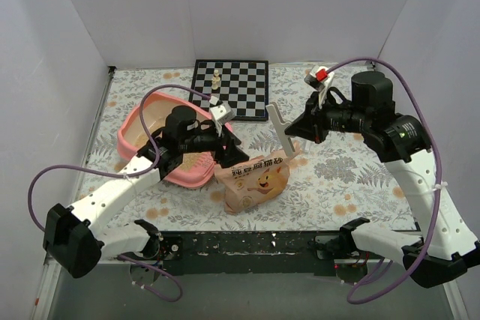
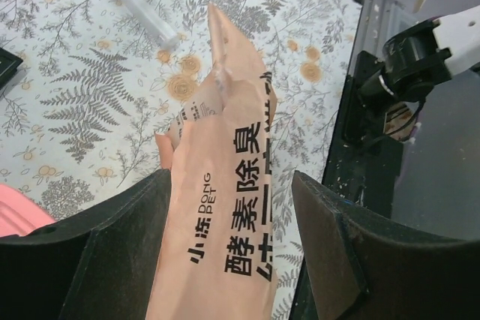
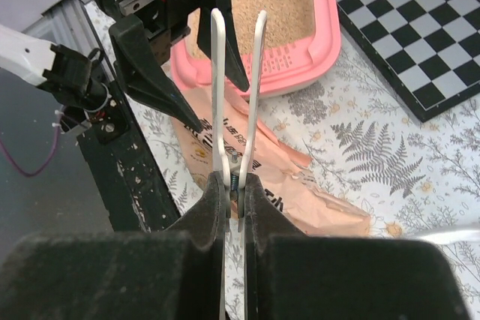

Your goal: Fill the litter box with clean litter

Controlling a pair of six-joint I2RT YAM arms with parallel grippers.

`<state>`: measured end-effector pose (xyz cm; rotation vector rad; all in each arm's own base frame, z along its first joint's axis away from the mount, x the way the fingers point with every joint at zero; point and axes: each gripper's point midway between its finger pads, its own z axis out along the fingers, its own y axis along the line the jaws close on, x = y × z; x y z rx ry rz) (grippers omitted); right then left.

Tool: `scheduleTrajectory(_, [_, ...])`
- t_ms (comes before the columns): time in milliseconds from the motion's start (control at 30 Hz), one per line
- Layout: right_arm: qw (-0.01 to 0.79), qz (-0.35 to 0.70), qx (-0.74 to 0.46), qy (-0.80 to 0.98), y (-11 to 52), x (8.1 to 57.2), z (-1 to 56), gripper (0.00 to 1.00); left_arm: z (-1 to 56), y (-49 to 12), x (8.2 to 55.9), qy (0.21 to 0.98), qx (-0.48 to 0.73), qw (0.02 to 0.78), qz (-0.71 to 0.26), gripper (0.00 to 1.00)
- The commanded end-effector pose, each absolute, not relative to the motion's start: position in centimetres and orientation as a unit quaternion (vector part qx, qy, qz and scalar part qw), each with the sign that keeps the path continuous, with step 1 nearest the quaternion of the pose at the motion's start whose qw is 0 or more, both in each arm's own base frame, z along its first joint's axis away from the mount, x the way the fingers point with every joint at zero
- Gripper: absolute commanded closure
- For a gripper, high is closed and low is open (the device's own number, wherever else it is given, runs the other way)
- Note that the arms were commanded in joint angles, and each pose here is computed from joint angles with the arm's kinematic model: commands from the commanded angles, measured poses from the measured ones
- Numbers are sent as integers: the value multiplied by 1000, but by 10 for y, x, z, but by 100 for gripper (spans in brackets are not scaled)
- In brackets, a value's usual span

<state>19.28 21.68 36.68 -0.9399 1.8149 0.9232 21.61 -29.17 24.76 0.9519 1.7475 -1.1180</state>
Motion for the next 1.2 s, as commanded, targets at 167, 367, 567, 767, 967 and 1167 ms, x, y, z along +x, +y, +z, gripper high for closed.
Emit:
scheduleTrajectory(167, [429,348,-389,737,214,202,345,99,202,-310,212,708,426,397,-399,36])
scheduleTrajectory(367, [429,341,-386,742,214,207,343,99,184,-319,202,715,438,381,-390,35])
scheduleTrajectory(567, [428,329,-380,751,212,213,338,99,154,-313,211,747,430,374,-343,54])
scheduleTrajectory(767, [443,302,-390,748,210,228,323,99,138,-313,213,766,436,357,-310,83])
scheduleTrajectory(967, [506,311,-498,633,224,218,325,99,157,-318,198,714,485,395,-317,94])
scheduleTrajectory(1167, [459,329,-577,590,231,202,307,99,185,-320,175,644,537,421,-347,96])
